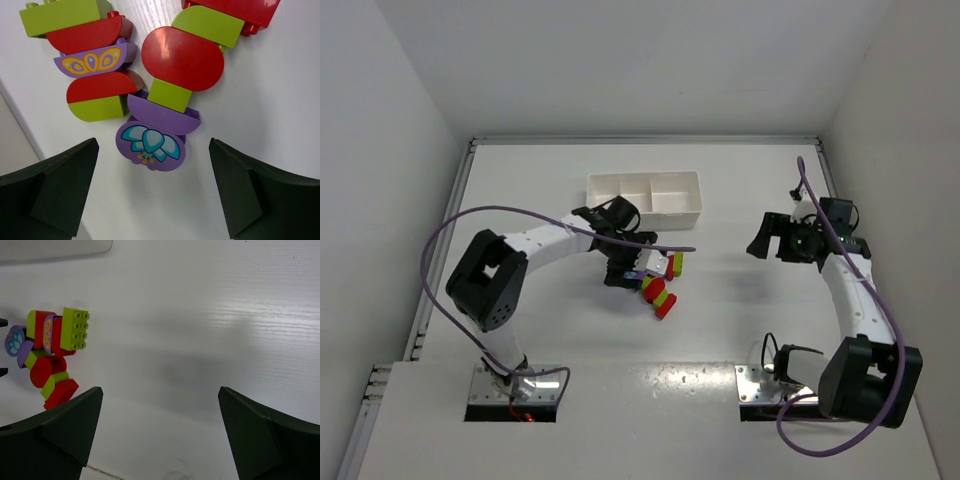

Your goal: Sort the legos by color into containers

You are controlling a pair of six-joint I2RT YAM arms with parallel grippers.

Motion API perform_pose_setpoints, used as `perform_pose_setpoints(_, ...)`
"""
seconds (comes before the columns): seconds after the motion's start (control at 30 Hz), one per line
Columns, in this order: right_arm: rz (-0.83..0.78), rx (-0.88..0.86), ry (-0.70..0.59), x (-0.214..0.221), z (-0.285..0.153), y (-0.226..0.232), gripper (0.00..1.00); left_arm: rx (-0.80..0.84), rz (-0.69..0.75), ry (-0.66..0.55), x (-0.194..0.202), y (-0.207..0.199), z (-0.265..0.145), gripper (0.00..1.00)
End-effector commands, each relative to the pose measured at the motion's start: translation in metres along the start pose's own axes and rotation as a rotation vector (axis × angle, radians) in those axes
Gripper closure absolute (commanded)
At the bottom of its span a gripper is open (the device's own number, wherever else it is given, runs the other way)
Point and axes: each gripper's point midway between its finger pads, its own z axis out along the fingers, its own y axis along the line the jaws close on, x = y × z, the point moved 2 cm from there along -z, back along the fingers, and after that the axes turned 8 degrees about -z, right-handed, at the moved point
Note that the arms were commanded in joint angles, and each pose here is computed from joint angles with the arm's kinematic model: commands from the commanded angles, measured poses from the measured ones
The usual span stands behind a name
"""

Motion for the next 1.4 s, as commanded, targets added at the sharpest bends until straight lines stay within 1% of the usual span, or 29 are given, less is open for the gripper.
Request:
perform_pose_setpoints(0.0,-0.012,-0.008,-0.033,-0.012,-0.004,0.0,0.01,0.01,0.081,-0.033,-0.011,0.013,-0.001,0.01)
perform_pose_setpoints(0.17,0.005,0.003,-0.03,-0.012,-0.005,-0.005,0.01,0.052,0.111,-0.007,-0.004,0.014,0.002,0.01)
perform_pose_setpoints(0.2,0.005,0.003,-0.03,-0.012,-0.005,-0.005,0.01,0.07,0.111,0.004,0.003,0.013,0.005,0.01)
perform_pose_setpoints(0.3,0.008,0.011,-0.04,-0.016,-0.007,-0.007,0.01,0.112,0.134,0.011,0.003,0.011,0.005,0.01)
perform_pose_setpoints(0.43,0.02,0.023,-0.045,-0.016,-0.009,-0.012,0.01,0.141,0.116,0.028,0.012,0.014,0.008,0.01)
perform_pose_setpoints(0.5,0.027,0.029,-0.047,-0.016,-0.009,-0.015,0.01,0.165,0.137,0.036,0.014,0.012,0.009,0.01)
perform_pose_setpoints(0.77,0.042,0.023,-0.035,-0.013,-0.009,-0.016,0.01,0.195,0.138,0.058,0.021,0.011,0.017,0.02)
perform_pose_setpoints(0.9,0.048,0.029,-0.038,-0.013,-0.009,-0.018,0.01,0.198,0.135,0.071,0.025,0.013,0.02,0.05)
perform_pose_setpoints(1.03,0.052,0.028,-0.03,-0.014,-0.007,-0.02,0.01,0.184,0.142,0.088,0.027,0.019,0.021,0.12)
perform_pose_setpoints(1.13,0.052,0.028,-0.03,-0.015,-0.005,-0.021,0.01,0.182,0.13,0.089,0.028,0.019,0.024,0.2)
perform_pose_setpoints(1.27,0.053,0.028,-0.03,-0.017,-0.005,-0.022,0.01,0.168,0.13,0.071,0.024,0.023,0.026,0.2)
perform_pose_setpoints(1.37,0.053,0.028,-0.03,-0.017,-0.005,-0.022,0.01,0.157,0.116,0.054,0.021,0.025,0.027,0.22)
